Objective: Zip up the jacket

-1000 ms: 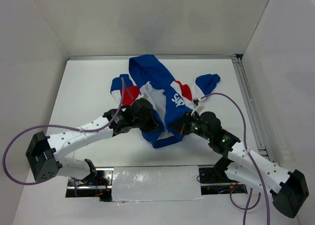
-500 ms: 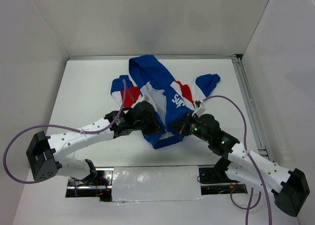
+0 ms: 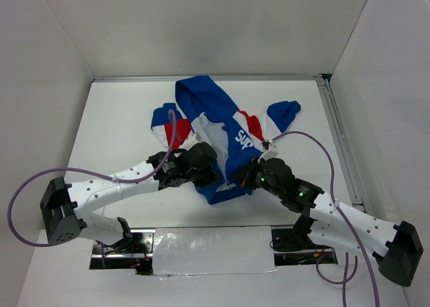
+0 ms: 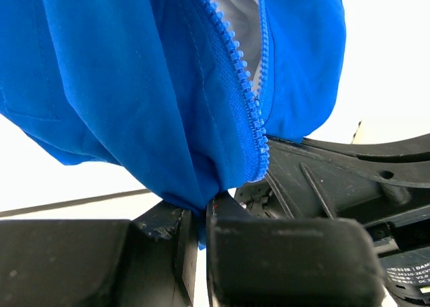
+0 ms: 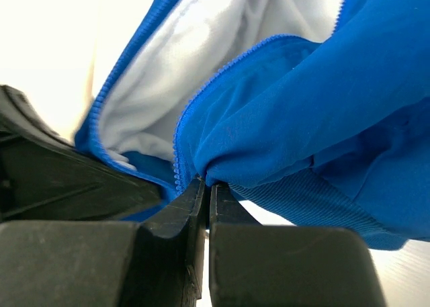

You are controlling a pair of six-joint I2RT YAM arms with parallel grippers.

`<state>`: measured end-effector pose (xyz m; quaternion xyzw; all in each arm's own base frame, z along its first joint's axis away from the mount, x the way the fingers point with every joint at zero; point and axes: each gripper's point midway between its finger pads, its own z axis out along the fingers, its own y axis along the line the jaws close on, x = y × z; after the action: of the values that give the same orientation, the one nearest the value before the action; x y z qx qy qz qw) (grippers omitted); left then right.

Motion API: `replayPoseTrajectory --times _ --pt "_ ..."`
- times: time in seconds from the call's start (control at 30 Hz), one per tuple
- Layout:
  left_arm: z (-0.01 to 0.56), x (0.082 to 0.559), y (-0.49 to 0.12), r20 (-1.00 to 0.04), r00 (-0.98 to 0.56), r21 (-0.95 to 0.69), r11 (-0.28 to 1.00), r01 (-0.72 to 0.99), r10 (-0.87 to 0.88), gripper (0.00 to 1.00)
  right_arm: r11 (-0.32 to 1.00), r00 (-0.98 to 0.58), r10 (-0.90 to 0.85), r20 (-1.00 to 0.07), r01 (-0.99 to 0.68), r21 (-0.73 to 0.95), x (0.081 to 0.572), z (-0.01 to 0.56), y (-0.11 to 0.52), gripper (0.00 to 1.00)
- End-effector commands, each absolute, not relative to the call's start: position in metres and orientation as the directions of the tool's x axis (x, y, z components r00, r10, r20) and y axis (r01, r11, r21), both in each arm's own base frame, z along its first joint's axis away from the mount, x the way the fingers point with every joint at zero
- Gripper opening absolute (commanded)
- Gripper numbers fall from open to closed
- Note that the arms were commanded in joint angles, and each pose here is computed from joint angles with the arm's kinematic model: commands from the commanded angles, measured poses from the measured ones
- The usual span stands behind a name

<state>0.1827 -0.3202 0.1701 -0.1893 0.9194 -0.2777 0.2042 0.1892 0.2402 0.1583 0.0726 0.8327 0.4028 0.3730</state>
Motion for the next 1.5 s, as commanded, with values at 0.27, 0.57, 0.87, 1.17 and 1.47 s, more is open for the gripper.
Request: replayPoseTrajectory --times 0.27,0.57,0.87,1.17,1.47 --pt "0.119 0.172 -0.281 -0.257 -0.855 -0.467 0.832 -0.299 -0.451 0.00 0.870 -0.797 0.232 -0.558 -0.087 0.486 0.173 0.087 0.207 0.00" --pt "0.074 0.153 -0.294 -0.186 -0.931 -0.451 0.869 -0.204 -0.315 0.00 0.908 -0.838 0.120 -0.532 -0.123 0.400 0.153 0.057 0.212 0.29" --pt "0.068 0.147 -0.293 -0.171 -0.937 -0.447 0.871 -0.203 -0.306 0.00 0.905 -0.853 0.108 -0.511 -0.129 0.406 0.135 0.060 0.218 0.66" --pt "0.069 0.139 -0.277 -0.161 -0.924 -0.433 0.866 -0.249 -0.346 0.00 0.927 -0.818 0.184 -0.544 -0.039 0.373 0.130 0.079 0.243 0.66" --pt "0.072 0.134 -0.272 -0.168 -0.926 -0.459 0.858 -0.230 -0.338 0.00 0.972 -0.796 0.226 -0.562 0.148 0.181 0.144 0.054 0.237 0.65"
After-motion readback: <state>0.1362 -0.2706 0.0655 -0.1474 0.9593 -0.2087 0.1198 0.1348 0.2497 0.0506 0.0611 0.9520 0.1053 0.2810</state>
